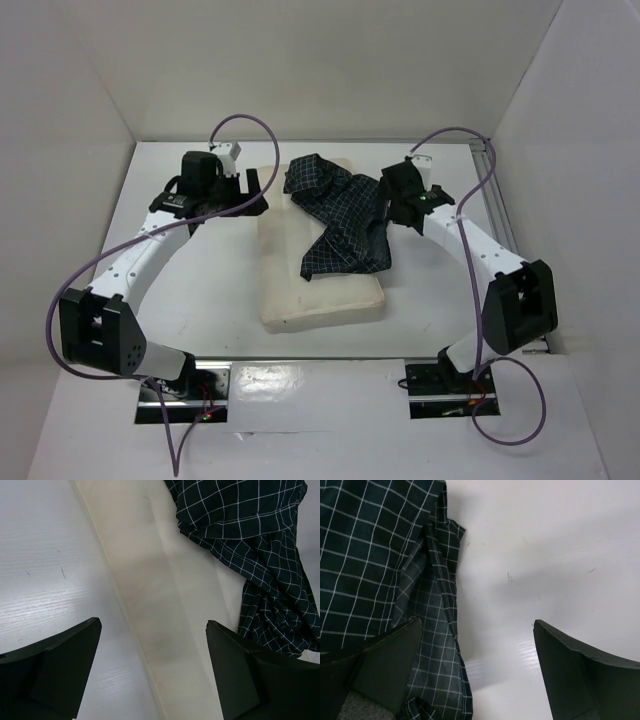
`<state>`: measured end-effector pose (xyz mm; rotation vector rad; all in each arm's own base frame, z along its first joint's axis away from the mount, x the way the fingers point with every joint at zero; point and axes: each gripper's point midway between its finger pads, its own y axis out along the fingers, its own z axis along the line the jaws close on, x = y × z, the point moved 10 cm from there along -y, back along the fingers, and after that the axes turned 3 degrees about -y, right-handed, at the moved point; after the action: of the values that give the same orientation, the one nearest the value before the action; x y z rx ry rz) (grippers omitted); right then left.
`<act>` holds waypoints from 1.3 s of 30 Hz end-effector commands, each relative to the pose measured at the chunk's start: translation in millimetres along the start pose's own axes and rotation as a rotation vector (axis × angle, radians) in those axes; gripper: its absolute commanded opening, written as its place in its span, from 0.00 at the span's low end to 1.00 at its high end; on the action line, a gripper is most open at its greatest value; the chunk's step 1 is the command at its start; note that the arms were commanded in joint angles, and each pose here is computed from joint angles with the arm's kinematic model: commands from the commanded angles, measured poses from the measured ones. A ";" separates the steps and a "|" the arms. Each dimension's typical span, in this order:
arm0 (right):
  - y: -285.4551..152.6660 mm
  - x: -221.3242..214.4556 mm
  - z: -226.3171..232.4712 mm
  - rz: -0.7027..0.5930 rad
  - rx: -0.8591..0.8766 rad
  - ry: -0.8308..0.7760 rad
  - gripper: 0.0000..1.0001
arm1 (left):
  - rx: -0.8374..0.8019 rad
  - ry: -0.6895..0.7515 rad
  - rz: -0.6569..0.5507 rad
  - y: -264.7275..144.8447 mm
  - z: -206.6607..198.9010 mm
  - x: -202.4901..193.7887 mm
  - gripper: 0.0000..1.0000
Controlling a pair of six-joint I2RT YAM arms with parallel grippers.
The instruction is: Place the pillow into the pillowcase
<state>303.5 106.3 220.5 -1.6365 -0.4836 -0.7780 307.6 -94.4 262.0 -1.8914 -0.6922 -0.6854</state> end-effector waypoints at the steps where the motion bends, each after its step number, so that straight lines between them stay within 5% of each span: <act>1: -19.6 14.0 2.5 -0.115 0.079 0.076 1.00 | -0.051 0.026 -0.062 -14.1 -10.9 14.4 1.00; 9: -35.0 16.2 18.5 -0.090 0.295 0.043 1.00 | -0.126 0.056 -0.105 -22.0 -31.0 37.7 1.00; 19: -64.1 7.3 29.5 -0.092 0.462 -0.019 1.00 | -0.189 0.124 -0.046 16.8 -82.6 54.5 1.00; 28: -53.4 -22.1 61.6 0.022 0.615 -0.098 1.00 | 0.006 0.145 0.021 88.3 -90.5 52.1 1.00; 32: -35.3 -40.6 74.9 0.069 0.559 -0.110 0.91 | 0.086 0.132 0.007 112.8 -89.0 53.6 1.00; 33: -30.7 -46.3 79.1 0.091 0.554 -0.125 0.80 | 0.090 0.133 0.017 120.8 -88.0 52.0 1.00; 34: -27.1 -47.2 78.9 0.089 0.530 -0.126 0.74 | 0.088 0.132 0.011 123.2 -89.2 54.4 0.97; 35: -26.0 -46.6 78.0 0.080 0.512 -0.125 0.62 | 0.070 0.132 0.017 122.2 -93.0 58.8 0.78; 36: -27.1 -47.4 79.6 0.075 0.501 -0.117 0.49 | 0.066 0.122 0.019 123.1 -88.7 63.6 0.55; 37: -26.4 -47.0 79.0 0.069 0.489 -0.116 0.20 | 0.056 0.103 0.010 121.3 -86.8 69.1 0.30; 38: -29.7 -44.2 77.8 0.057 0.487 -0.098 0.05 | 0.039 0.103 0.000 115.1 -89.6 72.3 0.00; 39: -32.6 -37.2 75.9 0.021 0.463 -0.086 0.00 | 0.035 0.088 -0.030 108.0 -88.6 80.2 0.00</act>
<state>264.5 189.6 188.2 -1.2570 -0.5963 -0.3925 420.3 -209.4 245.1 -1.7865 -0.5503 -0.7025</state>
